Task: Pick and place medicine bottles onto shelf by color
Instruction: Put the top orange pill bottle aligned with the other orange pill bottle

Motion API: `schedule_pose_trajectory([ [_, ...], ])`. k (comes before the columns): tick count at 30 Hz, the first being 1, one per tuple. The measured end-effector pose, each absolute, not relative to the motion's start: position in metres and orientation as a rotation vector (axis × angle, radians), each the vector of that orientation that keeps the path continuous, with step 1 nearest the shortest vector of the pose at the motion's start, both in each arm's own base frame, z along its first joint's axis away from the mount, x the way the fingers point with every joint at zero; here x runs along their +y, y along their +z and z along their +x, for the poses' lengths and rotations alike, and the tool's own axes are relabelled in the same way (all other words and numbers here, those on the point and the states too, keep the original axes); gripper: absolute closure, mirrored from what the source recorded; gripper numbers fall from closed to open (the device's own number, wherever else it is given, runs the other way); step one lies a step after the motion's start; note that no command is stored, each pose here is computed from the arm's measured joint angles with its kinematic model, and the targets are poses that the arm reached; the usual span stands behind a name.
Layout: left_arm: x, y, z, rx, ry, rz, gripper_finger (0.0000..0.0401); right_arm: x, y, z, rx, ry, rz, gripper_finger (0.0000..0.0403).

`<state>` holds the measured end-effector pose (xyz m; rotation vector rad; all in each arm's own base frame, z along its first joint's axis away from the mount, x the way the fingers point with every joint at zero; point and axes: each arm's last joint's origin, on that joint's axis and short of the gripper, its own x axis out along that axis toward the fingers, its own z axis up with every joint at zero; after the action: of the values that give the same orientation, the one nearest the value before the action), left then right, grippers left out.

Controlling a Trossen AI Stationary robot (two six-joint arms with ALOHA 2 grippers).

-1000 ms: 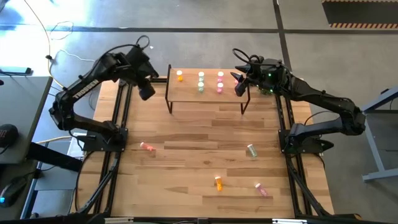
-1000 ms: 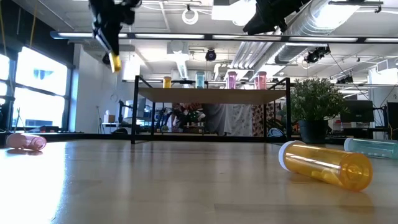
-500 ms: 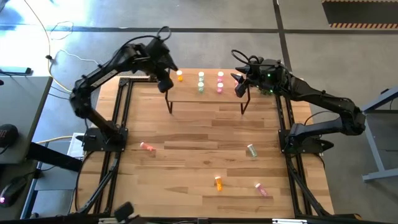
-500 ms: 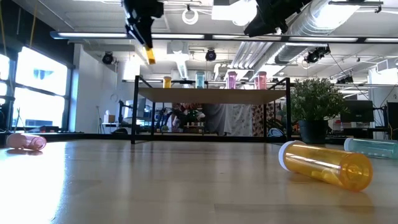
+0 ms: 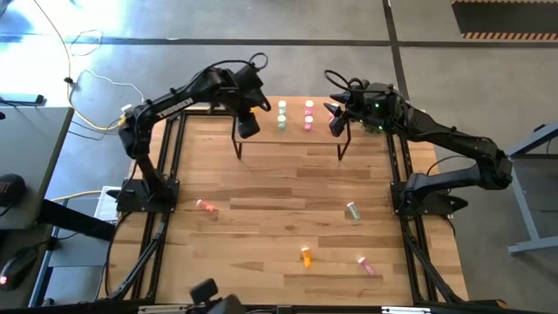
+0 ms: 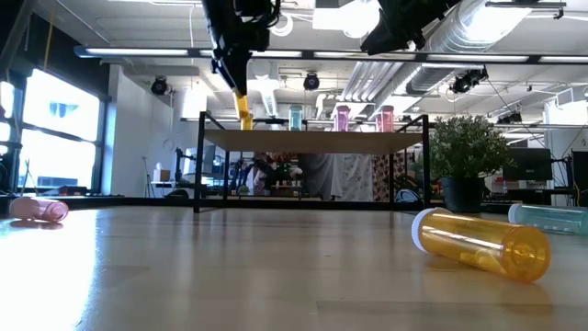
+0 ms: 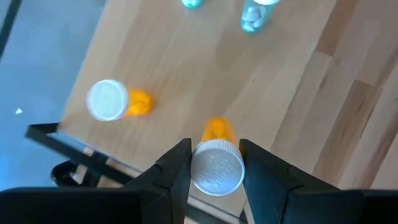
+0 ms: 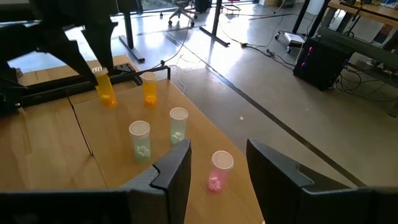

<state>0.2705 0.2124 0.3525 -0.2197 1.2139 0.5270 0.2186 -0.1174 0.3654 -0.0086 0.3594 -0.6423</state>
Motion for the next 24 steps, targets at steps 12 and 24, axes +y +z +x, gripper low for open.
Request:
schedule_pose_trajectory([
  [12, 0.222, 0.336, 0.279, 1.261, 0.505, -0.217, 0.0284, -0.117, 0.365, 0.219, 0.356, -0.644, 0.001, 0.0256],
  [24, 0.227, 0.333, 0.278, 1.271, 0.509, -0.229, 0.0284, -0.117, 0.365, 0.219, 0.357, -0.644, 0.001, 0.0256],
])
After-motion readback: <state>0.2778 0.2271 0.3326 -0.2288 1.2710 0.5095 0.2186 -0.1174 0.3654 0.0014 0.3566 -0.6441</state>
